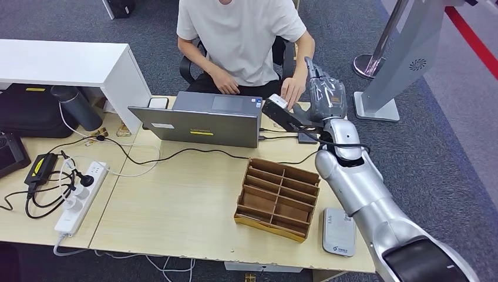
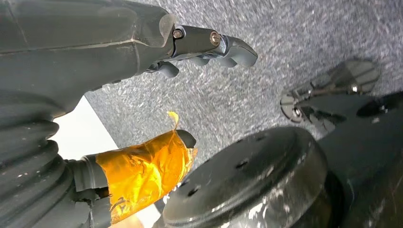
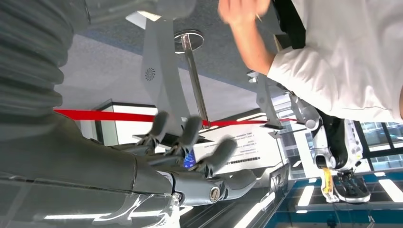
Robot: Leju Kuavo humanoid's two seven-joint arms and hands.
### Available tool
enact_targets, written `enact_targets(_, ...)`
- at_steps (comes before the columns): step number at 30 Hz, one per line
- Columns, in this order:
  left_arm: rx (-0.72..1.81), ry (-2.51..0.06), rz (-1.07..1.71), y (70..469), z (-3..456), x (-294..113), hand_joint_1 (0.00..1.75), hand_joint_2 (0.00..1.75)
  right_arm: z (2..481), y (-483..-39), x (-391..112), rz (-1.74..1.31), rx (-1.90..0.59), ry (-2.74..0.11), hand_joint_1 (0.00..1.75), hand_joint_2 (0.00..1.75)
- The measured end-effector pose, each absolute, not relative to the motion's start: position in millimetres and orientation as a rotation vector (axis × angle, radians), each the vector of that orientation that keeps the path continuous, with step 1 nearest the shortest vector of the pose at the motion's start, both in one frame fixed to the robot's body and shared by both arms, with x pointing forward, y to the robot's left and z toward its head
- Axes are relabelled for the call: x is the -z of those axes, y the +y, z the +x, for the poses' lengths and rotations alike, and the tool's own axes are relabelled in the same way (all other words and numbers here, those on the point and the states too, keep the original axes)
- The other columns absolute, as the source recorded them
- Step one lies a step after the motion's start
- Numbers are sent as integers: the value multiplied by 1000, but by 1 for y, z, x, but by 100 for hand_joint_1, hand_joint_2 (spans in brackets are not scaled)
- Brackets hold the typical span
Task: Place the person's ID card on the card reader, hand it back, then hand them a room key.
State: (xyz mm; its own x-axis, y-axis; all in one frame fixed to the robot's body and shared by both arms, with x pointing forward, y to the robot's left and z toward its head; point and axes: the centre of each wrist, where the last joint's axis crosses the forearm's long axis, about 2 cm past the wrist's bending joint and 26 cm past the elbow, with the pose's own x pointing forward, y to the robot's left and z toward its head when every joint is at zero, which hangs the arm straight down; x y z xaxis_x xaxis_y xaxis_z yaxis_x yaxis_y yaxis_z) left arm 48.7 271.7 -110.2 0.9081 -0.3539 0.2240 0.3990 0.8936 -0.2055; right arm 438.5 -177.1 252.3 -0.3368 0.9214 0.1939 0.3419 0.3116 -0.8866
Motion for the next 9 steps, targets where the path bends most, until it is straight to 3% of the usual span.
enact_targets(9, 404, -189, -212, 270, 51, 110, 0, 175, 440, -191, -246, -1232, -1029, -1760, 0, 175)
